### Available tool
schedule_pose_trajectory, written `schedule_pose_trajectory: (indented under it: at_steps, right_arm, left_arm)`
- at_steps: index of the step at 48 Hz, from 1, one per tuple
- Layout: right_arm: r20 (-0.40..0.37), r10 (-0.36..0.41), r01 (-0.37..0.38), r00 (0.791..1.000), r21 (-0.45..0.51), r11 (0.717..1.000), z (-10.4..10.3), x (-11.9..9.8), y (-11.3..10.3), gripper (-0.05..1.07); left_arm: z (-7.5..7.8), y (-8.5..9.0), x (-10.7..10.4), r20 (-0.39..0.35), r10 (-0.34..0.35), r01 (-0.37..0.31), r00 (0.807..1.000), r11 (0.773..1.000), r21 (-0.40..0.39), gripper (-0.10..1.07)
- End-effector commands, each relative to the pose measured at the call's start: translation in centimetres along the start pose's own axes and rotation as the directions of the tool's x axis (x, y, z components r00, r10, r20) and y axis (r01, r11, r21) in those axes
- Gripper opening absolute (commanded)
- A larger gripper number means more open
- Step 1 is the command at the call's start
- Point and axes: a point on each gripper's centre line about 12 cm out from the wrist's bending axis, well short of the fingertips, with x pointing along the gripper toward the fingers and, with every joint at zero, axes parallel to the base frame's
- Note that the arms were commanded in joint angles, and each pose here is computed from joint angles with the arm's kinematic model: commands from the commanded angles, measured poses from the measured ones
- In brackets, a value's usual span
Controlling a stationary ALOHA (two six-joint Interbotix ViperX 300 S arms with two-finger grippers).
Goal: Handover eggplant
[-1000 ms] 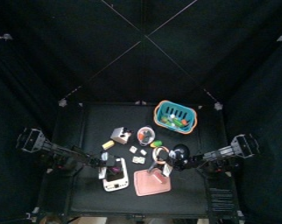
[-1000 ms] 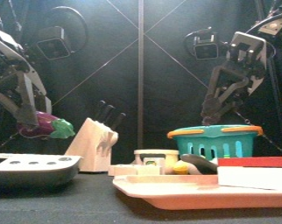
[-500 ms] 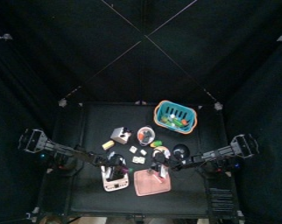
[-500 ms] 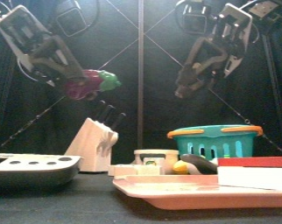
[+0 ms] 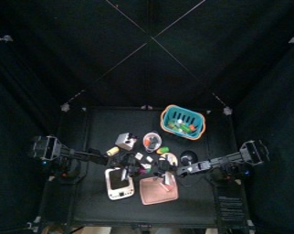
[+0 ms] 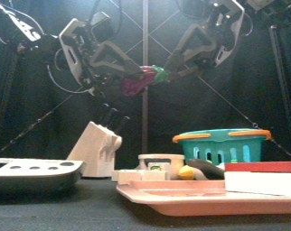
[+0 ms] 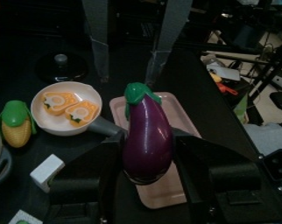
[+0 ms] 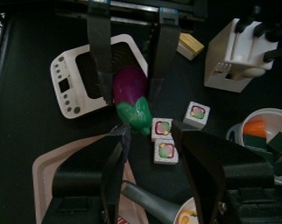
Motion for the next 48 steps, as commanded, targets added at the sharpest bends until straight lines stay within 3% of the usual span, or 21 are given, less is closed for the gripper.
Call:
schedule_pose_trajectory:
  at_steps: [1, 12, 21, 34, 48]
  right_arm:
    - [0.03, -0.001, 0.001, 1.0, 0.004, 1.0, 1.2, -0.2, -0.1, 0.8]
    - [0.005, 0.046, -0.046, 0.999, -0.002, 0.999, 0.2, 0.0, 0.6, 0.83]
    - [-0.003, 0.03, -0.03, 1.0, 0.008, 1.0, 0.0, 0.3, 0.0, 0.88]
    - [-0.001, 0.026, -0.026, 1.0, -0.034, 0.999, -0.1, 0.4, -0.1, 0.88]
    - [-0.005, 0.018, -0.018, 1.0, -0.012, 1.0, -0.2, 0.4, -0.4, 0.85]
  left_arm:
    - [1.6, 0.2, 1.1, 0.047, -0.003, 0.002, 0.999, 1.0, 0.009, 0.62]
    - [2.2, 1.1, 2.0, 0.065, 0.021, -0.02, 0.998, 1.0, -0.009, 0.62]
    - [2.6, 1.1, 2.4, 0.075, 0.018, -0.018, 0.997, 1.0, -0.007, 0.62]
    - [2.2, 1.1, 2.7, 0.064, 0.017, -0.016, 0.998, 1.0, -0.008, 0.62]
    - [2.2, 1.1, 2.7, 0.063, 0.014, -0.014, 0.998, 1.0, -0.006, 0.62]
